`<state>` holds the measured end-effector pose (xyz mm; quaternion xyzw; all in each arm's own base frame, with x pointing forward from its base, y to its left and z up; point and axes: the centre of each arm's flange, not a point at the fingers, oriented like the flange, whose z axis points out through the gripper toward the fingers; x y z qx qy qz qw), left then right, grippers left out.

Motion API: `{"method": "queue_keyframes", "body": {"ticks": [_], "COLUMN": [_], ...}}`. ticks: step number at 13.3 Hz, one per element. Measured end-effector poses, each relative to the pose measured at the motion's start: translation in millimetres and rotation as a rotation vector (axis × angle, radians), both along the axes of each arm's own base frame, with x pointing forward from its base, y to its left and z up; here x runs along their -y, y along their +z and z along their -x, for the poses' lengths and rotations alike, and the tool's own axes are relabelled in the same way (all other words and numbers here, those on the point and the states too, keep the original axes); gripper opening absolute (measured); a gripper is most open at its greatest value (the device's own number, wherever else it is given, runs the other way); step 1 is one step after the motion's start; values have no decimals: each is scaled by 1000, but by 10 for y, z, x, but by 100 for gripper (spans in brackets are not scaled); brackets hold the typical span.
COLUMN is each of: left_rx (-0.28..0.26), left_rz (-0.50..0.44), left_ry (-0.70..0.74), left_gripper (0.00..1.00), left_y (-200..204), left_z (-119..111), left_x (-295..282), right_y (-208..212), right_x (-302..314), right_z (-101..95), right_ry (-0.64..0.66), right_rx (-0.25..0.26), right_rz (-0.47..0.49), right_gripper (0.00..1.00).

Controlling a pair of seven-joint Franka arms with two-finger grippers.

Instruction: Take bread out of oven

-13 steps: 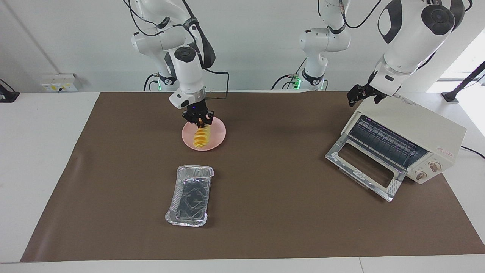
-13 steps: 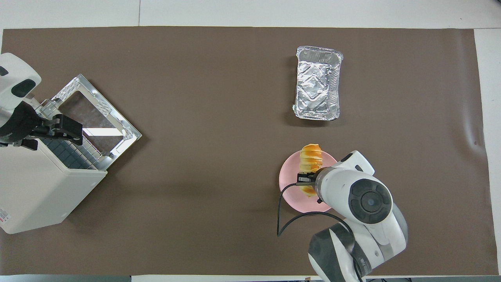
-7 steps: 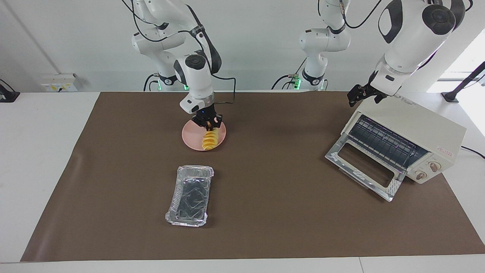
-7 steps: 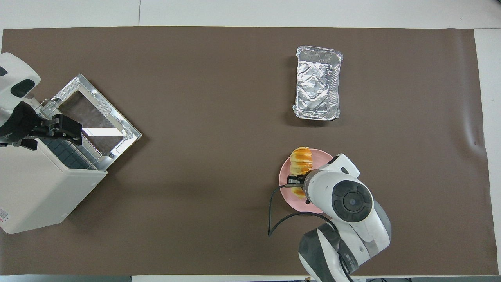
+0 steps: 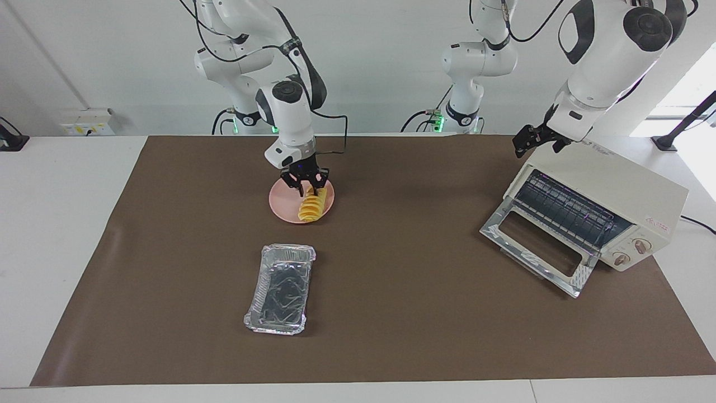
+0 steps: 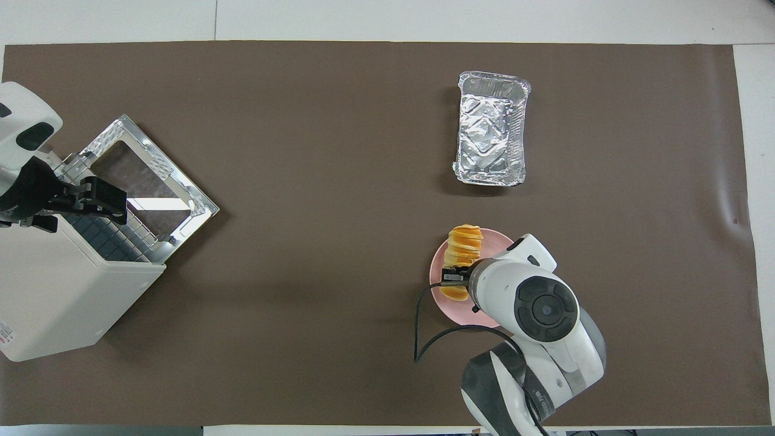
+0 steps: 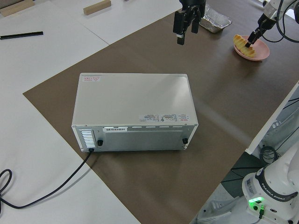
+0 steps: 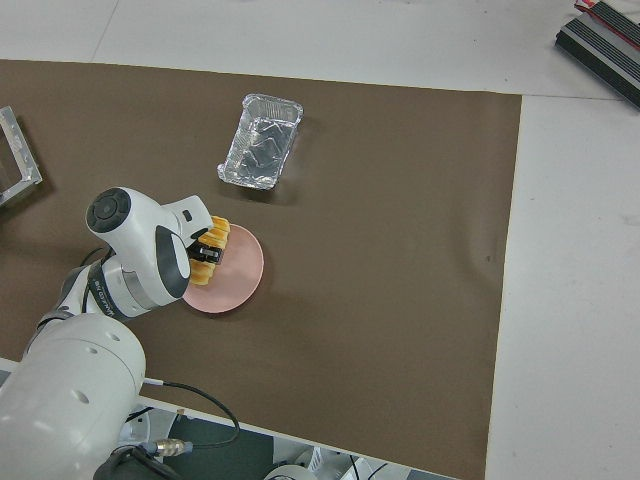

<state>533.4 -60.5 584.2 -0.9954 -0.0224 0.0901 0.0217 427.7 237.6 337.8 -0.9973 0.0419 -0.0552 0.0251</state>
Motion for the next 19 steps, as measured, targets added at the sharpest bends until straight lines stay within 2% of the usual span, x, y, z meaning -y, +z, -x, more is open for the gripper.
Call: {"method": "queue_keyframes", "body": {"ticks": [3,5,7,8,10,13,16,19], "left_rx": [0,0,0,0,0,0,0,0], "left_rz": [0,0,0,0,0,0,0,0], "left_ry": [0,0,0,0,0,0,0,0], "left_gripper": [100,100,100,100,100,100,100,100], "left_y": [0,0,0,0,0,0,0,0], "left_z": [0,0,0,0,0,0,0,0], "left_x": [0,0,0,0,0,0,0,0], "right_y": [493,1011,1503,1656,1861,2196,2522,2641], "right_x": [52,348,912,1217,1645,1760,1759,1838], "right_z": [-321,-669,-1009,-1115,-1169,-1104,-1058,-1059], "right_ry": [-41,-70,-17,26,113,155,156,140], "right_rx": [-35,-36,-8,-2,-51,-130,-147,-142], "right_rz": [21,27,34,44,66,74,75,73], "right_gripper": [97,100,100,100,100,100,100,100]}}
